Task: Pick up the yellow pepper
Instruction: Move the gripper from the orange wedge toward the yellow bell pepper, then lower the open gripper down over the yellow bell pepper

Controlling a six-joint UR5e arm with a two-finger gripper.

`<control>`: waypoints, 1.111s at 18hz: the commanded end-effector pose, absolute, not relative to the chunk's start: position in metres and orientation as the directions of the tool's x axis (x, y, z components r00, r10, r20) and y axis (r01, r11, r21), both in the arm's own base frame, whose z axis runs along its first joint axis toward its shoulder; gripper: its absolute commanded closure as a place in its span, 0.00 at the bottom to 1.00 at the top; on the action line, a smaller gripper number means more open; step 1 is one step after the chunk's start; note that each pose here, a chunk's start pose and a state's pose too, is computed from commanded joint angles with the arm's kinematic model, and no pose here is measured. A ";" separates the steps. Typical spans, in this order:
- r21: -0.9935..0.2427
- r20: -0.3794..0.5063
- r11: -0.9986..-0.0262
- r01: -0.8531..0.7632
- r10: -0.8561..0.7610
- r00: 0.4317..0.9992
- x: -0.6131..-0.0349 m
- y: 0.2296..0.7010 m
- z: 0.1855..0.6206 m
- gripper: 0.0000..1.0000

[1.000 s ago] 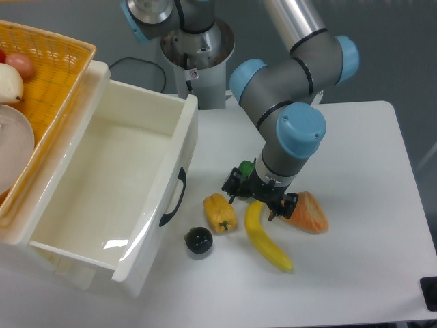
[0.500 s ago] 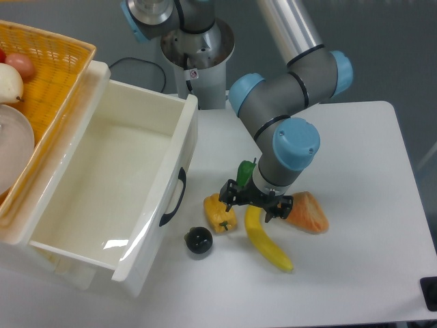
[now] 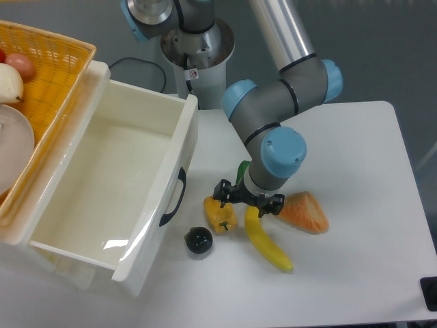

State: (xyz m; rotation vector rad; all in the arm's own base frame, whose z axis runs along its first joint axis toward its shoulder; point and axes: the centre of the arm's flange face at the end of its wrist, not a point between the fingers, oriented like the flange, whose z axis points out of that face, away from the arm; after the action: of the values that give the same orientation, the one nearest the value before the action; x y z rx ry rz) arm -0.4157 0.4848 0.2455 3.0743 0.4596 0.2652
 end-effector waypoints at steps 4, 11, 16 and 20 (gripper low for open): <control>0.058 0.147 -0.906 0.419 0.422 0.894 -0.413 0.488 0.255 0.00; 0.081 0.134 -0.797 0.599 0.604 0.785 -0.405 0.486 0.258 0.00; 0.122 0.147 -0.788 0.603 0.615 0.775 -0.386 0.489 0.240 0.00; 0.120 0.139 -0.772 0.624 0.635 0.760 -0.377 0.507 0.231 0.00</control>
State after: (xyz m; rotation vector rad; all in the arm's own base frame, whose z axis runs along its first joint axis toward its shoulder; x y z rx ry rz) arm -0.3766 0.5072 0.2308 2.8847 1.0330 0.2641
